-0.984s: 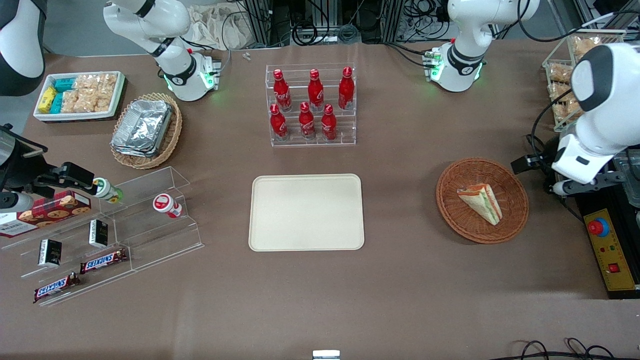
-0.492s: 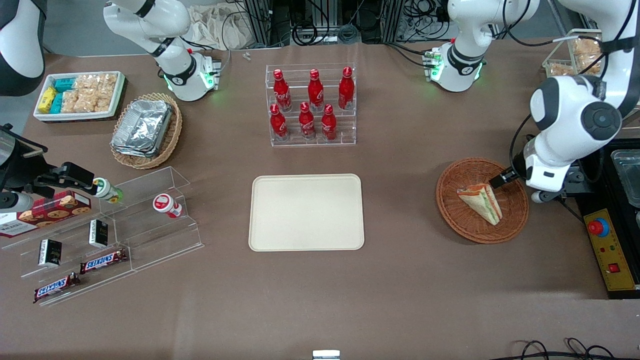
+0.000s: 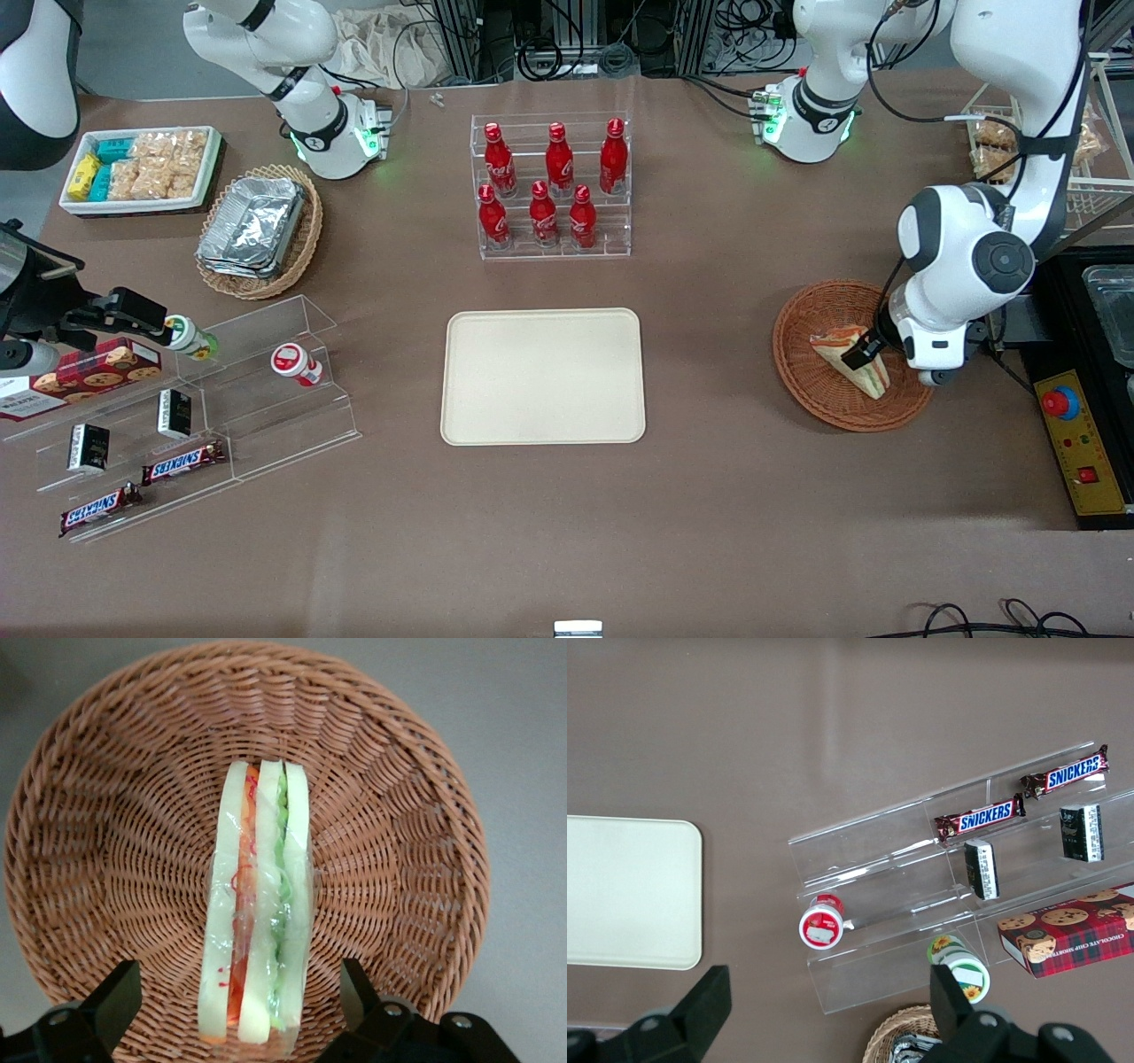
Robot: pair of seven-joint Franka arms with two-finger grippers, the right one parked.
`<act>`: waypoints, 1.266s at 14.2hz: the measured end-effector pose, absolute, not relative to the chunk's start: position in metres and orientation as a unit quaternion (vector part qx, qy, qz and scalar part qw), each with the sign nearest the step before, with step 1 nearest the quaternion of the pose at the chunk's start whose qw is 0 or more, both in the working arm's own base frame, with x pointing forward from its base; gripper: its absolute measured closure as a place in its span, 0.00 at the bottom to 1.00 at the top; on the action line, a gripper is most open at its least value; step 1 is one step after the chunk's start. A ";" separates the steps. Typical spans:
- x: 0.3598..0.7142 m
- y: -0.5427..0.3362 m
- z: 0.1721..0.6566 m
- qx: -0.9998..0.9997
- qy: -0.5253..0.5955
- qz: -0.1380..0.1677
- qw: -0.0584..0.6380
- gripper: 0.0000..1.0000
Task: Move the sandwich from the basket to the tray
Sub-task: 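Lower the left gripper and close it on the sandwich wedge, then lift the sandwich and carry it over the cream tray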
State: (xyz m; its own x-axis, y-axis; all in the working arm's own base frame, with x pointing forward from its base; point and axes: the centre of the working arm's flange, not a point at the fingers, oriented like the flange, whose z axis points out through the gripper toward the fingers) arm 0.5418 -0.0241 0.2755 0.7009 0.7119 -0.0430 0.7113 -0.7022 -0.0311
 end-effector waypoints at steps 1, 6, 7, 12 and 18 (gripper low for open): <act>0.542 -0.024 0.272 -0.920 -0.392 0.026 0.006 0.00; 0.543 -0.024 0.259 -0.907 -0.421 0.024 0.006 0.07; 0.544 -0.024 0.258 -0.905 -0.424 0.024 0.006 0.20; 0.549 -0.024 0.270 -0.903 -0.429 0.024 0.005 0.70; 0.567 -0.029 0.413 -0.903 -0.423 0.074 0.023 0.81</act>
